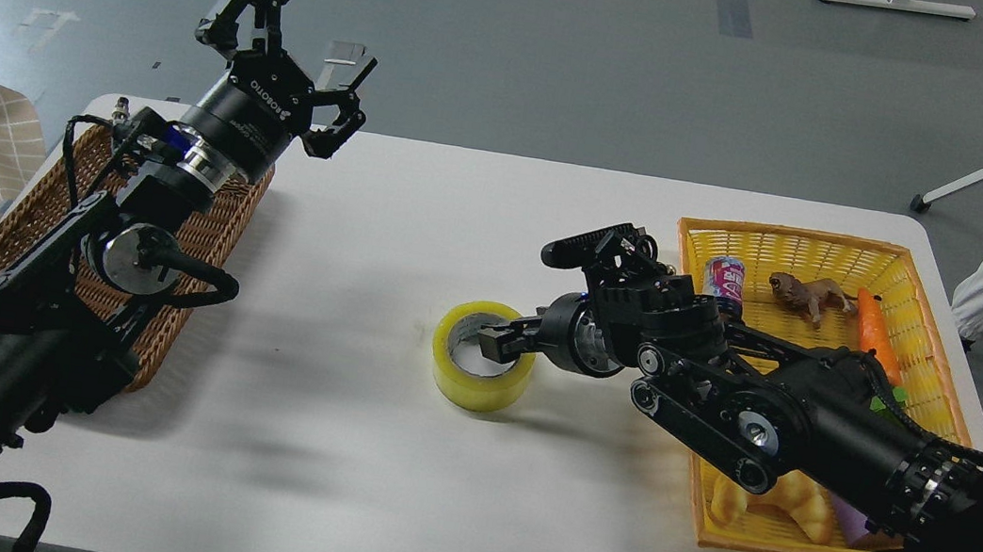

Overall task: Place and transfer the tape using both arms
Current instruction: 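Set the tape roll on the table and open the right gripper, then raise the right gripper back above the tray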

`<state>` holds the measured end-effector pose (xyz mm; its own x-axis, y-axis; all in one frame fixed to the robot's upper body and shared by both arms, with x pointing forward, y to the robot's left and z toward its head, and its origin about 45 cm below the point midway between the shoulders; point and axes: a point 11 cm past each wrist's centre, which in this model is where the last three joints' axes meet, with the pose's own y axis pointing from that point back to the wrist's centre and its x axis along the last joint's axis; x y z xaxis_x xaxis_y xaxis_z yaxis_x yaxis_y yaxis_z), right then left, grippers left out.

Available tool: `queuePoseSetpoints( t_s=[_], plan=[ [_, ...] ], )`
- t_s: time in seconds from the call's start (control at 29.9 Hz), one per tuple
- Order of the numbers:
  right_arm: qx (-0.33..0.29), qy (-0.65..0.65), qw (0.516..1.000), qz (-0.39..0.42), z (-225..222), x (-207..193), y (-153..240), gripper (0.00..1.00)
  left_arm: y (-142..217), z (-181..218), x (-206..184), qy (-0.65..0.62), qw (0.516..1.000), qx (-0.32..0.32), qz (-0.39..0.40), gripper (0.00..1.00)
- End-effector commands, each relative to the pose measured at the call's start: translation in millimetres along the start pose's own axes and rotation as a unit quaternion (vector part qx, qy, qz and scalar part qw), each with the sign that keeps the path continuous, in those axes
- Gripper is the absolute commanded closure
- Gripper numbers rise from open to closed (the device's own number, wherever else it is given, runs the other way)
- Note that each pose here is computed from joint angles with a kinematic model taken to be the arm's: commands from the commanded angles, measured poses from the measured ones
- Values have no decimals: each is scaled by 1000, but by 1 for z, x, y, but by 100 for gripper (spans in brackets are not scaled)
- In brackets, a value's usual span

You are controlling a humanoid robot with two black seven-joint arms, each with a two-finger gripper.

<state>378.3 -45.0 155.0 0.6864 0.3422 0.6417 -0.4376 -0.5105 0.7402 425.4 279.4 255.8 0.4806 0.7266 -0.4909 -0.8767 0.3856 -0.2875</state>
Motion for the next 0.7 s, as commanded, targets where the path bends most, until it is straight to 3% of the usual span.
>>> queuePoseSetpoints(
  t_s=[0.0,0.1,0.3,0.47,0.67],
  plan=[
    [38,-8,999,20,-22,14,8,0,0,0,0,0,1000,0,0,2],
    [74,-8,996,50,-36,30,30,0,0,1,0,-1,1000,0,0,2],
    [65,-11,992,111,1,55,85,0,1,2,1,-3,1000,0,1,2],
    [91,-82,981,151,26,76,133,0,0,1,0,-1,1000,0,0,2],
    [171,-228,936,205,47,103,180,0,-1,1,-1,-1,1000,-1,-1,2]
  ],
)
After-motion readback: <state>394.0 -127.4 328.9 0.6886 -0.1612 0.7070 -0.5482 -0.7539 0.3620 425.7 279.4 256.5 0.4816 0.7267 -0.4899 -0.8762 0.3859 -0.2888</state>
